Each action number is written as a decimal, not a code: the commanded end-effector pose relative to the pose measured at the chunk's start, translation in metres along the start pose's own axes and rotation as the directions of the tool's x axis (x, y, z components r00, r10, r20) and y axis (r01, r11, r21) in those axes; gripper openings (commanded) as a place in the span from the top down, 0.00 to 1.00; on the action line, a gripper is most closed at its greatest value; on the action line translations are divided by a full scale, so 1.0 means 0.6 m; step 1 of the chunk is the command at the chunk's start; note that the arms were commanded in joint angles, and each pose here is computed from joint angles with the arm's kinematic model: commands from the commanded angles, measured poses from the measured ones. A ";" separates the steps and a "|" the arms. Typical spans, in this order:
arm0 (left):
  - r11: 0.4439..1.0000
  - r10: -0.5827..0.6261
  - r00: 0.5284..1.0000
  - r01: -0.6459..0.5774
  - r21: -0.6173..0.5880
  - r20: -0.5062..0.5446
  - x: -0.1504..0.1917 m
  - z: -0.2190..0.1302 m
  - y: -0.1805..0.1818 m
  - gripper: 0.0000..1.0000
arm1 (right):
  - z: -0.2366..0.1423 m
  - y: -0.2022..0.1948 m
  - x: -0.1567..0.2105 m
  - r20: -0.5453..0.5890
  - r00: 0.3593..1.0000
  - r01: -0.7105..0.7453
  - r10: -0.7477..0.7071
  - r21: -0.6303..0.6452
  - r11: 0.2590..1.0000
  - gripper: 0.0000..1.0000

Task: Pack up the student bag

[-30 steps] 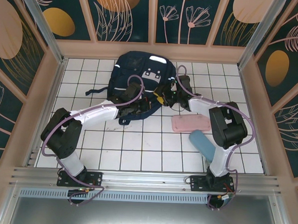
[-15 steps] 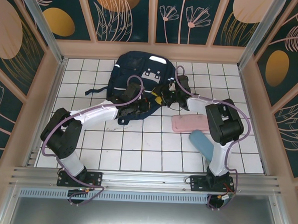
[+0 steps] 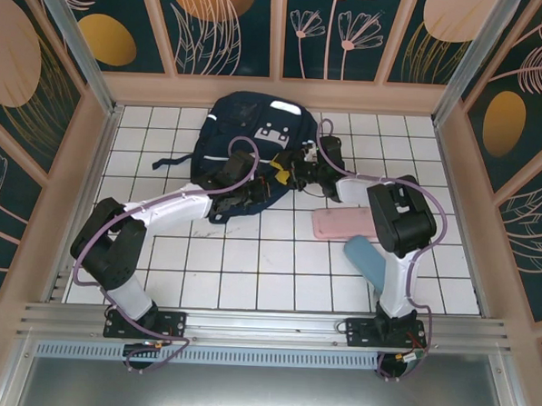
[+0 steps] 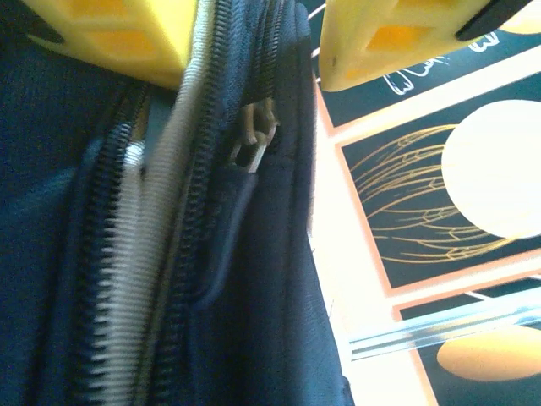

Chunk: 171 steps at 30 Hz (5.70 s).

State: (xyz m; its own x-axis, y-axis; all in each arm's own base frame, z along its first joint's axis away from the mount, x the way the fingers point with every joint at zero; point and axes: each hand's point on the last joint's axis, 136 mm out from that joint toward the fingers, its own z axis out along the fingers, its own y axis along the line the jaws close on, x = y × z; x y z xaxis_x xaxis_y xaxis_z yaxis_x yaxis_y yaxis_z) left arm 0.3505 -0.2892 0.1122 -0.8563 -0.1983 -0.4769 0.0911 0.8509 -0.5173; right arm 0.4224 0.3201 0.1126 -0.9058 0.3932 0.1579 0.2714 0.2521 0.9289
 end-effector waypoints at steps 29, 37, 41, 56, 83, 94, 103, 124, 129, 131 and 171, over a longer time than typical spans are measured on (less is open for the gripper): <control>0.927 -0.006 0.979 0.082 -0.365 0.205 -0.086 -0.105 0.233 1.00 | -0.174 0.060 -0.088 0.302 0.936 0.175 -0.180 0.041 0.984 1.00; 0.930 0.015 0.952 0.099 -0.355 0.305 -0.160 -0.107 0.255 1.00 | -0.205 0.084 -0.115 0.301 0.923 0.236 -0.241 0.052 0.970 1.00; 0.965 0.106 0.938 -0.017 -0.263 0.331 -0.201 -0.105 0.208 1.00 | -0.212 0.079 -0.122 0.304 0.928 0.212 -0.215 0.043 0.976 0.97; 0.983 0.176 0.936 -0.182 -0.007 0.304 -0.161 -0.153 0.118 1.00 | -0.240 0.027 -0.074 0.206 0.714 0.405 -0.669 0.659 0.634 0.45; 0.991 0.112 0.934 -0.128 0.025 0.339 -0.188 -0.180 0.094 1.00 | 0.037 0.097 0.135 -0.548 -0.086 0.956 -0.832 0.188 -0.223 0.54; 0.991 0.112 0.927 -0.128 0.023 0.358 -0.203 -0.188 0.086 1.00 | 0.039 0.090 0.163 -0.554 -0.076 0.983 -0.829 0.097 -0.155 0.29; 0.990 0.116 0.926 -0.135 0.029 0.359 -0.202 -0.196 0.082 1.00 | 0.050 0.065 0.079 -0.591 -0.038 0.923 -0.806 0.289 -0.255 0.30; 0.965 0.070 0.896 0.050 -0.256 0.439 -0.237 -0.188 0.186 1.00 | -0.046 0.150 0.060 -0.442 -0.190 0.686 -0.877 0.579 -0.440 0.86; 0.974 0.073 0.891 0.033 -0.225 0.449 -0.257 -0.175 0.178 1.00 | -0.061 0.149 0.083 -0.424 -0.214 0.724 -0.880 0.537 -0.434 0.95; 0.975 0.085 0.888 0.020 -0.223 0.451 -0.266 -0.169 0.175 1.00 | -0.065 0.147 0.088 -0.423 -0.217 0.732 -0.880 0.526 -0.433 0.97; 0.957 -0.091 0.887 0.204 -0.207 0.452 -0.253 -0.191 0.237 0.11 | -0.210 0.124 0.114 -0.015 0.386 0.726 -0.923 0.622 0.293 0.23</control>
State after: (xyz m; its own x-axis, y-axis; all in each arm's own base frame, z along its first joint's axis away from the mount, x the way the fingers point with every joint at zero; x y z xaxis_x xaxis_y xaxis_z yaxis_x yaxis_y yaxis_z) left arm 0.4512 -0.0915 0.2099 -0.5156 -0.4766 -0.7120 -0.1435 0.8673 -0.4767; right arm 0.3395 0.2923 0.2639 -0.4095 -0.2730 -0.8705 -0.5878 0.8087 0.0229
